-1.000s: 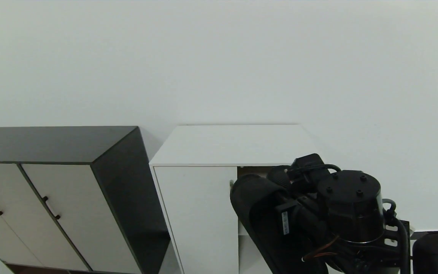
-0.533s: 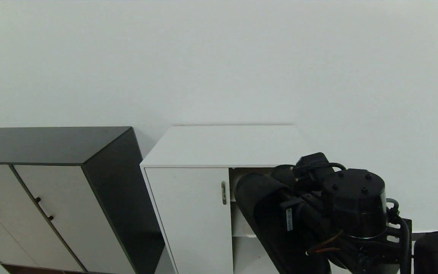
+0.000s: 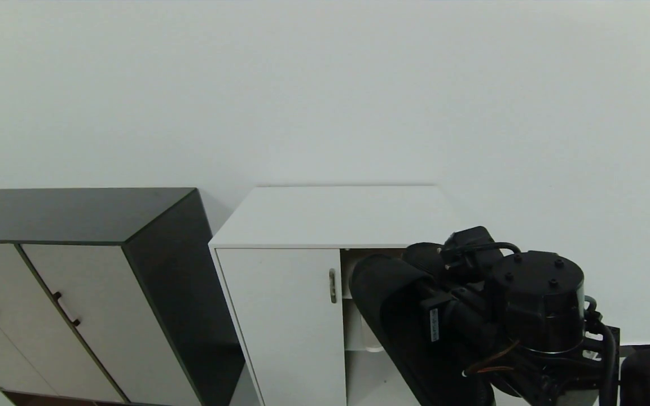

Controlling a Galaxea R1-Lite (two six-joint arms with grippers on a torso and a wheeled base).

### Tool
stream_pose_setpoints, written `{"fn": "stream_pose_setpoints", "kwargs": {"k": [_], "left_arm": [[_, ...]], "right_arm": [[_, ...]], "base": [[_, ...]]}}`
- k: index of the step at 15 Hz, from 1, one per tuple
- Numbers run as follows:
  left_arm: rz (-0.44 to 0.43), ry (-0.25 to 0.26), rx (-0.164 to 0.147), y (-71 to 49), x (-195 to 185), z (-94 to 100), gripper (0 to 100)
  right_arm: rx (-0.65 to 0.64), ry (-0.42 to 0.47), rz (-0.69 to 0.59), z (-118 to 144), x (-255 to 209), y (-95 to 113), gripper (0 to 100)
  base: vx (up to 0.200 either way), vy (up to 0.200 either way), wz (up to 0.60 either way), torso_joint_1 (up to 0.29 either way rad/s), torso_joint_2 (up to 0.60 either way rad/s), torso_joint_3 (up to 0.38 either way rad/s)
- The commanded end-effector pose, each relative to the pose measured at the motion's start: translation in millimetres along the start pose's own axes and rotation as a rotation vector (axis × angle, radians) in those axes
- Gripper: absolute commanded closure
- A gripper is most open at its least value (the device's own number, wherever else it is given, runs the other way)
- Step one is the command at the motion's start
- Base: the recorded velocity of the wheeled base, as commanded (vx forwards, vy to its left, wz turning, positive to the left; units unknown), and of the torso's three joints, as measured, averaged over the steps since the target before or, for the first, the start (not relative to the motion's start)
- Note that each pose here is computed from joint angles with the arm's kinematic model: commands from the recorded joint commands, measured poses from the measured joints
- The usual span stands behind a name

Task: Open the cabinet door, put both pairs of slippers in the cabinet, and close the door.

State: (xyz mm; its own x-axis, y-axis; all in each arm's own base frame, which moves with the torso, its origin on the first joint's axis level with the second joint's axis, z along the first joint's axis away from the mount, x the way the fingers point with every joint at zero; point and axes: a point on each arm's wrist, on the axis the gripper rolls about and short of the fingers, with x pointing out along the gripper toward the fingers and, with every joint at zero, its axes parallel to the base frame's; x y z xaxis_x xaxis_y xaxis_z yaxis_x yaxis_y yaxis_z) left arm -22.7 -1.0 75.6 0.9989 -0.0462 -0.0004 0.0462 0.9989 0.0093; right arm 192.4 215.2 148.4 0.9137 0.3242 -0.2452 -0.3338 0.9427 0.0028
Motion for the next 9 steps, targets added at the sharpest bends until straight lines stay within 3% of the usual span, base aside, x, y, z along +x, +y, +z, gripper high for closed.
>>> {"fn": "stream_pose_setpoints", "kwargs": {"k": [1, 4, 9], "left_arm": [[0.000, 0.000, 0.000, 0.0, 0.0, 0.0, 100], [0.000, 0.000, 0.000, 0.0, 0.0, 0.0, 100], [0.000, 0.000, 0.000, 0.0, 0.0, 0.0, 100]], "right_arm": [[-0.001, 0.006, -0.005, -1.5, 0.4, -1.9, 100], [-0.004, 0.009, -0.007, -2.1, 1.8, -2.2, 100], [-0.006, 0.012, -0.008, -3.4, 1.7, -2.0, 100]], "base": [[0.000, 0.000, 0.00, 0.000, 0.00, 0.000], [0.000, 0.000, 0.00, -0.043, 0.09, 0.056], [0.000, 0.000, 0.00, -0.211, 0.50, 0.281]]}}
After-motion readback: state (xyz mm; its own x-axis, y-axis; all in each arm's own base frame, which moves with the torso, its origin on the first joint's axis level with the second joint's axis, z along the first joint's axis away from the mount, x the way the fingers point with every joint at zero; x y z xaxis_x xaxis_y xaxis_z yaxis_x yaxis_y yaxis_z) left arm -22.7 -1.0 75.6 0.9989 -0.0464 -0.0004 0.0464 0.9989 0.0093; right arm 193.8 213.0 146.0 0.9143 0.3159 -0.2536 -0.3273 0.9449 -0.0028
